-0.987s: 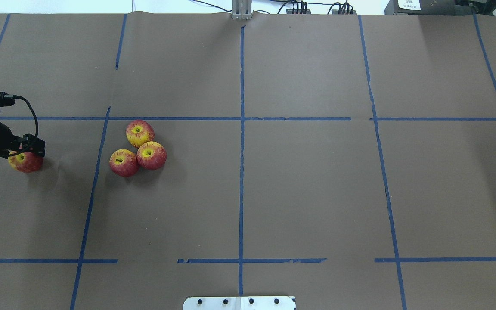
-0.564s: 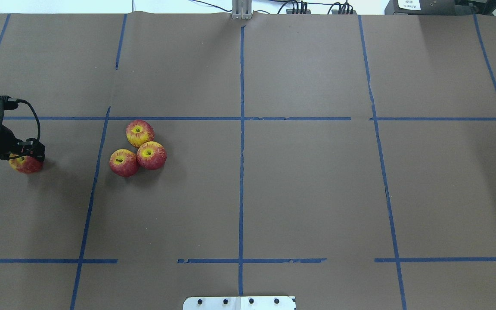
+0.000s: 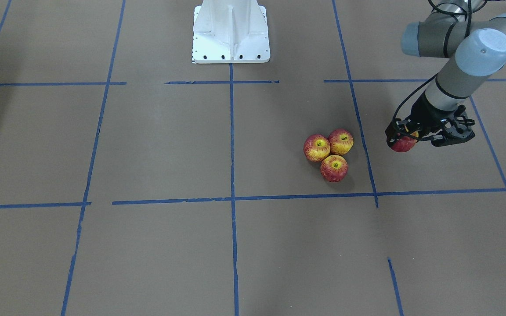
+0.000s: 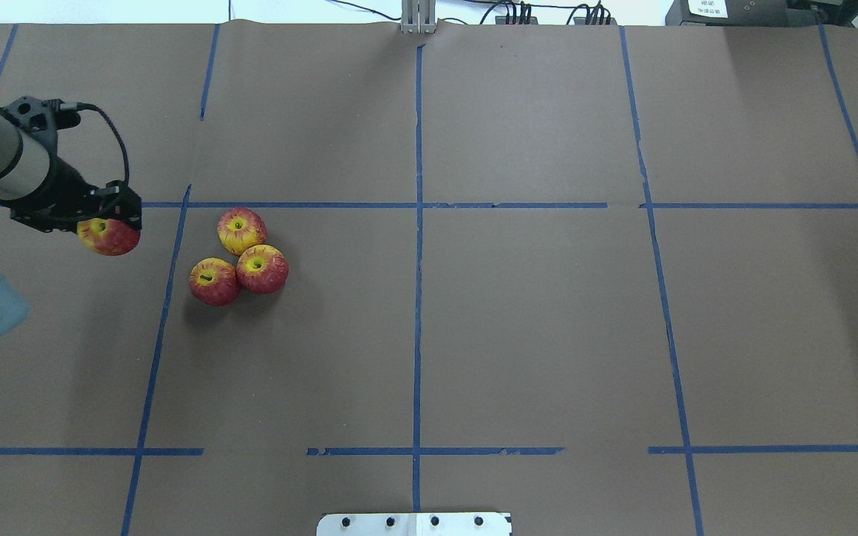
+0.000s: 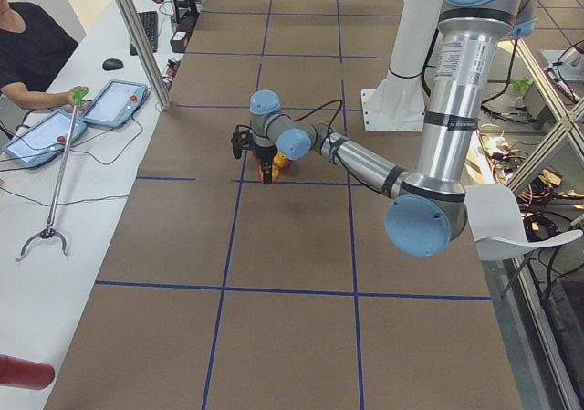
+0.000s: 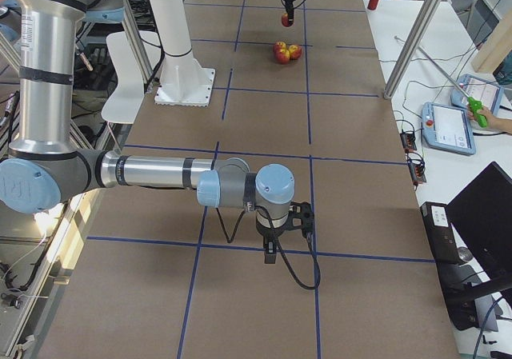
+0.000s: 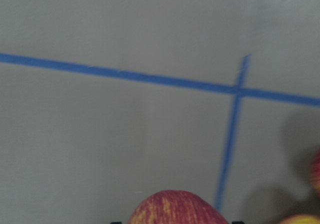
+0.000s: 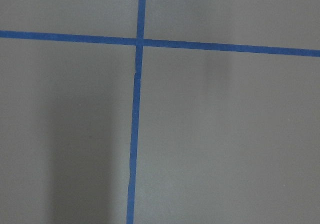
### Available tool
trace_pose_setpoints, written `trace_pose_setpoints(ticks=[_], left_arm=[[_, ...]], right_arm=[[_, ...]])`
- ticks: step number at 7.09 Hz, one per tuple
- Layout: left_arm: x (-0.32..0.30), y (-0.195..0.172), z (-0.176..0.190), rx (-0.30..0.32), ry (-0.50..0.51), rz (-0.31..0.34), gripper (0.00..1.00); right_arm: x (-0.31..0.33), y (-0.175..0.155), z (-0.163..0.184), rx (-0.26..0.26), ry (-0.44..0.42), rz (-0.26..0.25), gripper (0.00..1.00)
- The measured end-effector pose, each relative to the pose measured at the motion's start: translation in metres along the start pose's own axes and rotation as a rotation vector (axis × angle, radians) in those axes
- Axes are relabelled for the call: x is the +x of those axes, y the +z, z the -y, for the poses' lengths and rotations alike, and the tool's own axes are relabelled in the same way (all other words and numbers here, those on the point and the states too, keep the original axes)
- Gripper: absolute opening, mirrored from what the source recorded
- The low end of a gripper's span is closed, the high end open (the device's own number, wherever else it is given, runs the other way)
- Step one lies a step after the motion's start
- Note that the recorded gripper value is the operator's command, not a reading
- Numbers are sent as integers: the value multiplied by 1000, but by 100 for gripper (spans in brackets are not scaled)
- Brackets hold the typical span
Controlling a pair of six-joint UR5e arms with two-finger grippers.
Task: Stack apples
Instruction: 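Lift the apple with the left gripper and carry it over the three-apple cluster, then lower the apple onto the top of the cluster and open the left gripper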
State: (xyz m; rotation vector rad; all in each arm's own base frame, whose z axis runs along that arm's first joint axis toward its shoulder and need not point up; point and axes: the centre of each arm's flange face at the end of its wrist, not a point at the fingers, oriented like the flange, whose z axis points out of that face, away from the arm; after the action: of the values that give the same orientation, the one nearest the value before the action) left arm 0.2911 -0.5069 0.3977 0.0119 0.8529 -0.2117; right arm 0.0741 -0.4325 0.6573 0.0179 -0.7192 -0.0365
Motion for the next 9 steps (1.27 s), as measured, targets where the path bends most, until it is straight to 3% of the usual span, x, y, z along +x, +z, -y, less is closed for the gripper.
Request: trace_pose_setpoints(ticks=[3,9], left_arm=[[91,8,-19,-34,-23,-62,0],[109,37,-39,-79,-1,-45,0]], right_arm=[[0,0,0,0,0,0,100],[0,0,0,0,0,0,100]])
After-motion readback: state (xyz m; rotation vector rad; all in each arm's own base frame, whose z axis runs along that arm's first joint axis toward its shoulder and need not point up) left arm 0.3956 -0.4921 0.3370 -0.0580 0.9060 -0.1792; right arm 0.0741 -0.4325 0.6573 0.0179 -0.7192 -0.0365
